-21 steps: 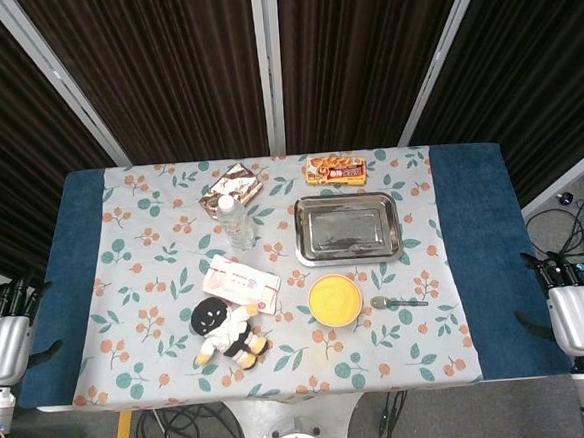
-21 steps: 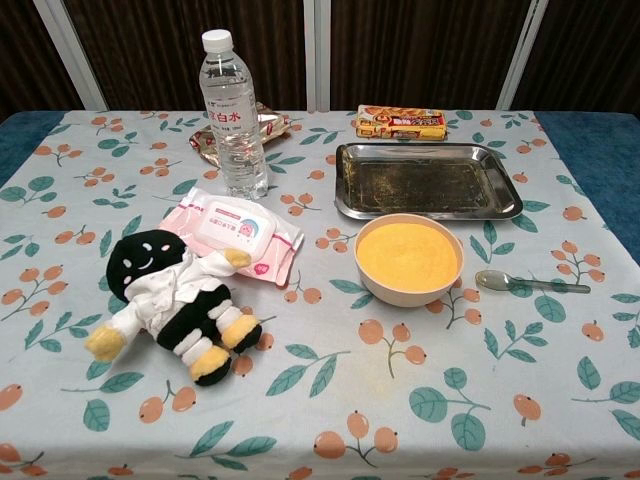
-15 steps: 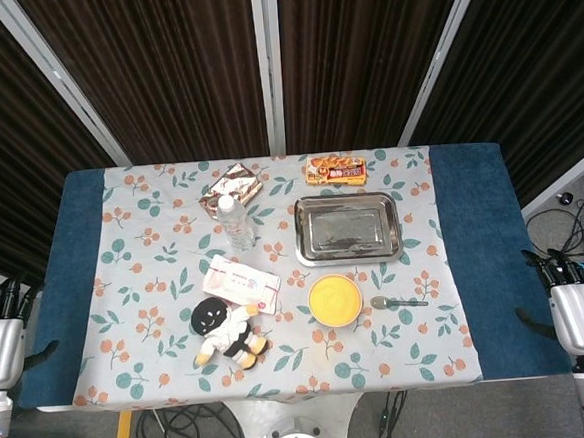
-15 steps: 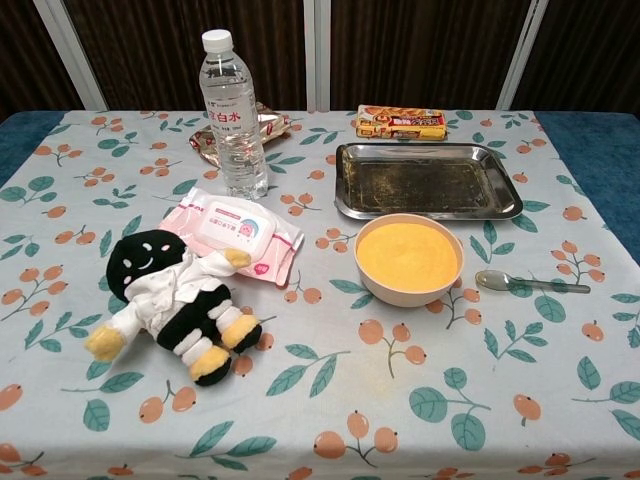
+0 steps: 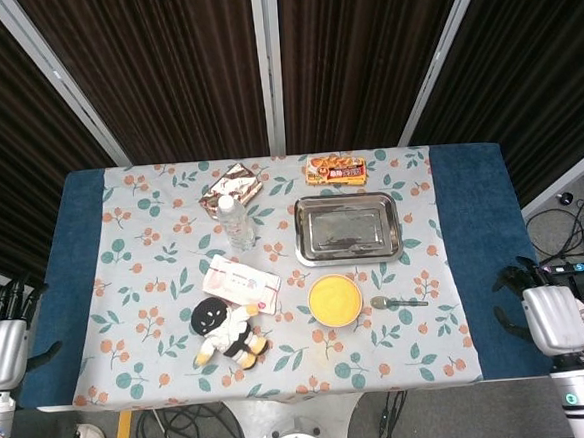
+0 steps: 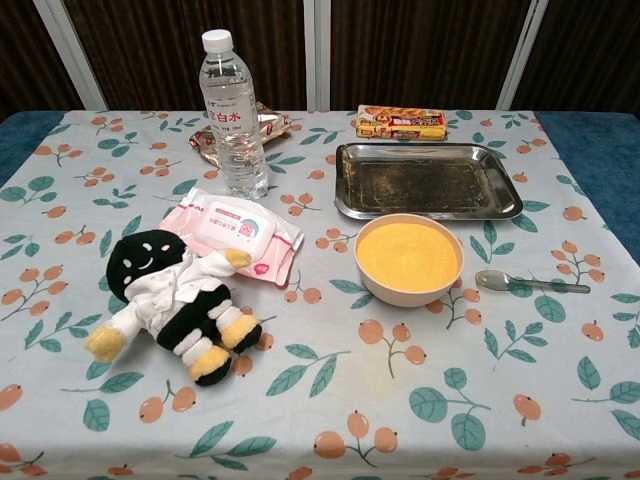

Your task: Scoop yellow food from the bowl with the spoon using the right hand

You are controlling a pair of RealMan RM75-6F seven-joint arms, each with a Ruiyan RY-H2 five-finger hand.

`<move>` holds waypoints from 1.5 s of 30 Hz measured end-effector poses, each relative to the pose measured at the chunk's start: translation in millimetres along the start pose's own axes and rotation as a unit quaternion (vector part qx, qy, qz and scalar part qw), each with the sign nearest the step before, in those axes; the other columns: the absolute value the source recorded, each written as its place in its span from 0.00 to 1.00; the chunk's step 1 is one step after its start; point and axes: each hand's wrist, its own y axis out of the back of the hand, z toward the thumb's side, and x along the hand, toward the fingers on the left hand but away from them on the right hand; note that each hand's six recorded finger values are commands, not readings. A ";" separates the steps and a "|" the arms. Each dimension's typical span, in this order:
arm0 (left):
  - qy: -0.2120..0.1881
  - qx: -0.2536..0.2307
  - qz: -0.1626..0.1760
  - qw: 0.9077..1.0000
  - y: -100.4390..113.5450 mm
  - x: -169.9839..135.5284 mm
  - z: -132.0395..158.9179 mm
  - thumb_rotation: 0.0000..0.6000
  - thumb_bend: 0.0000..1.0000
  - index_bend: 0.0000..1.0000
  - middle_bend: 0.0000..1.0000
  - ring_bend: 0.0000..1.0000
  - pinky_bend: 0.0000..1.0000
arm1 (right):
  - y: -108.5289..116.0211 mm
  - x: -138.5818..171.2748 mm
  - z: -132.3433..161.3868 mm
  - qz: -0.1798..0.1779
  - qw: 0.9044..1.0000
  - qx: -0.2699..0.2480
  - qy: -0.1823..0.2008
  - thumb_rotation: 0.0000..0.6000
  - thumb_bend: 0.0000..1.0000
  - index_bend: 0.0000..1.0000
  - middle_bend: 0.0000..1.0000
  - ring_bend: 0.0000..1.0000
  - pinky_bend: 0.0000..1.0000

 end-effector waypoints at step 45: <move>0.004 -0.037 -0.027 0.999 -8.8 -3.3 -13.3 1.00 0.00 0.22 0.11 0.09 0.12 | -149.2 -81.3 83.2 0.168 0.980 0.092 0.054 1.00 0.29 0.49 0.27 0.03 0.08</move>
